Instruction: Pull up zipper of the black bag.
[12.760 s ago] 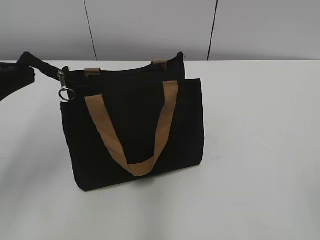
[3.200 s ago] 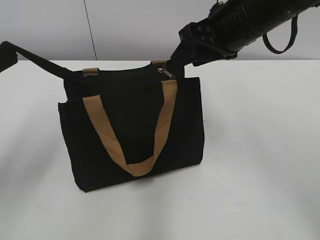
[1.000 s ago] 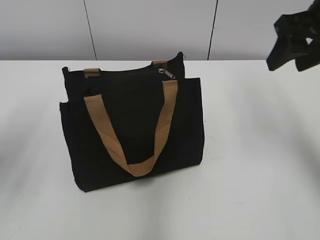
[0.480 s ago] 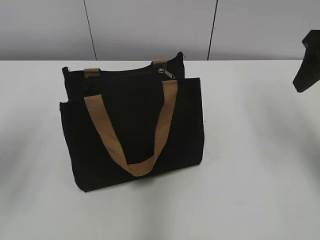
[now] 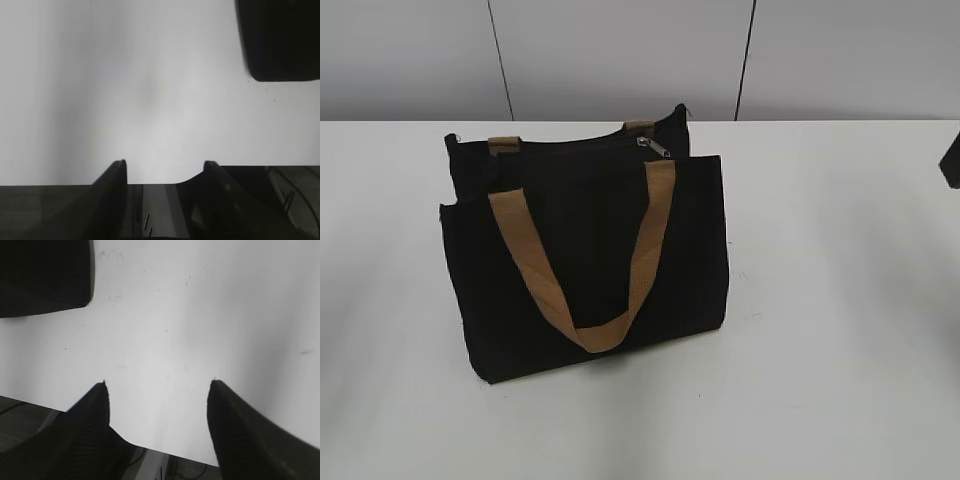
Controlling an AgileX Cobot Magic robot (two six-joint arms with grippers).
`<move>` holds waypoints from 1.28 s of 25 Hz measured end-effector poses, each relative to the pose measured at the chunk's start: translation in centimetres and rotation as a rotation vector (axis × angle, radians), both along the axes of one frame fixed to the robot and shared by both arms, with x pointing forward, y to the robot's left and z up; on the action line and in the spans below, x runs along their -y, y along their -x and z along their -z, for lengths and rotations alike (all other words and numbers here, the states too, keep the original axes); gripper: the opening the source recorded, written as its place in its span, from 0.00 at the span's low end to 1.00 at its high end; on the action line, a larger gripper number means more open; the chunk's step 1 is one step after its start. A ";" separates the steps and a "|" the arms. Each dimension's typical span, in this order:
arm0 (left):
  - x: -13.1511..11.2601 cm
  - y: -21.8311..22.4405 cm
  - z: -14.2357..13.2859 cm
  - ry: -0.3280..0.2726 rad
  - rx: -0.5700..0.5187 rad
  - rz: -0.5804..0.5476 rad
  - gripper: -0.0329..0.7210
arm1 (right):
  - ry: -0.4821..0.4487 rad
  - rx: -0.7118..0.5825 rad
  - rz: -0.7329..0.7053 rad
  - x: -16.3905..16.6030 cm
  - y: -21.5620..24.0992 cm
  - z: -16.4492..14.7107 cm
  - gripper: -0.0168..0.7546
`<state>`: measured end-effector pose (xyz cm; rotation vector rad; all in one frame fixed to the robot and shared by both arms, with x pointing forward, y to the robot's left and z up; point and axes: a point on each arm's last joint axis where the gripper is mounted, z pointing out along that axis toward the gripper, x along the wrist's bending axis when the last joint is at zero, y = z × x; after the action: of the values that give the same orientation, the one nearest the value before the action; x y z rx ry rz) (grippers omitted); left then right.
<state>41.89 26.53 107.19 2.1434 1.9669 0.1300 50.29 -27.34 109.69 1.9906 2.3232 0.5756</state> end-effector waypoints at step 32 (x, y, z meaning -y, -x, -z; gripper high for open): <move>-3.3 17.5 -1.6 0.058 0.661 -0.010 0.45 | 0.009 0.562 -0.024 0.2 25.4 2.9 0.64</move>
<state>24.35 29.84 108.76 1.7394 1.5617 0.6767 24.88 -27.51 106.78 1.5314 1.9933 0.9729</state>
